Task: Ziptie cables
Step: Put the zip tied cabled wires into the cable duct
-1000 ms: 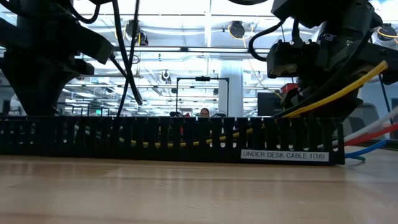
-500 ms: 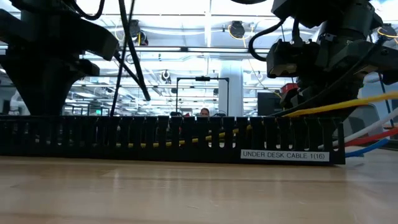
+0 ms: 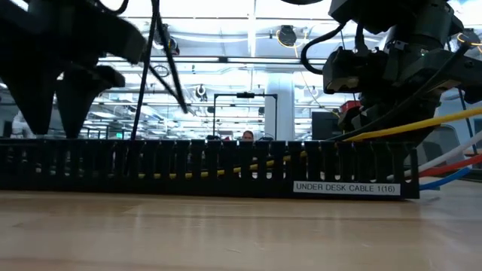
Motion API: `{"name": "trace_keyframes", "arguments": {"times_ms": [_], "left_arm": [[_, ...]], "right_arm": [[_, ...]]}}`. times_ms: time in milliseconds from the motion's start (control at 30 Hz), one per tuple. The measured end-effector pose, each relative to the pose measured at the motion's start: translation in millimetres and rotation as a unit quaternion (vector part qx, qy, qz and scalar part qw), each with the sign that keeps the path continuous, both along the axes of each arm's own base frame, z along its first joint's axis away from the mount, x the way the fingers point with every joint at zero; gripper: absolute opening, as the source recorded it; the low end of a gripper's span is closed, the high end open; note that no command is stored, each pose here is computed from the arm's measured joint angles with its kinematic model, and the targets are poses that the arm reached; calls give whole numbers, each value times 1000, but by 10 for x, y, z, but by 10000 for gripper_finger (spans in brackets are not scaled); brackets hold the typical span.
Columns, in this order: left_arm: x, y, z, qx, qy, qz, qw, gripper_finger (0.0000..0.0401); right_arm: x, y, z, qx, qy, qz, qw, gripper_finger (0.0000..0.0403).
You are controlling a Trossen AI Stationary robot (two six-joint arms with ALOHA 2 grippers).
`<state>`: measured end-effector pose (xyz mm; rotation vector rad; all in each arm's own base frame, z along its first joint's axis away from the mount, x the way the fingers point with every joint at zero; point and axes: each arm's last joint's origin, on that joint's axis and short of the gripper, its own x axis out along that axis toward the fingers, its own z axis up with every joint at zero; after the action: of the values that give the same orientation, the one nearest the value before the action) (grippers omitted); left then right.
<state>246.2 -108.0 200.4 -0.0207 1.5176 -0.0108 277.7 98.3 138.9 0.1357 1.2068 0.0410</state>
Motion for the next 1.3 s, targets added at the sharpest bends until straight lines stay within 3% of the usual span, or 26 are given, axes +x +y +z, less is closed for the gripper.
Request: {"name": "trace_keyframes", "arguments": {"times_ms": [233, 433, 733, 933, 1067, 1300], "left_arm": [[67, -26, 177, 2, -16, -34, 999, 238], [50, 25, 336, 68, -4, -67, 995, 240], [120, 197, 354, 88, -7, -59, 994, 240], [161, 331, 352, 91, -3, -50, 995, 240], [166, 359, 349, 91, -2, -46, 995, 240], [169, 363, 349, 99, -3, -59, 993, 240]], "right_arm": [[1, -1, 3, -3, -2, 1, 1000, 6], [-46, -67, 123, -6, -12, 8, 1000, 12], [-133, -156, 359, 6, -23, -22, 999, 32], [-119, -166, 333, 25, -13, -64, 998, 44], [-109, -174, 338, 32, -16, -79, 996, 74], [-55, -299, 355, 48, -26, -119, 991, 164]]}}
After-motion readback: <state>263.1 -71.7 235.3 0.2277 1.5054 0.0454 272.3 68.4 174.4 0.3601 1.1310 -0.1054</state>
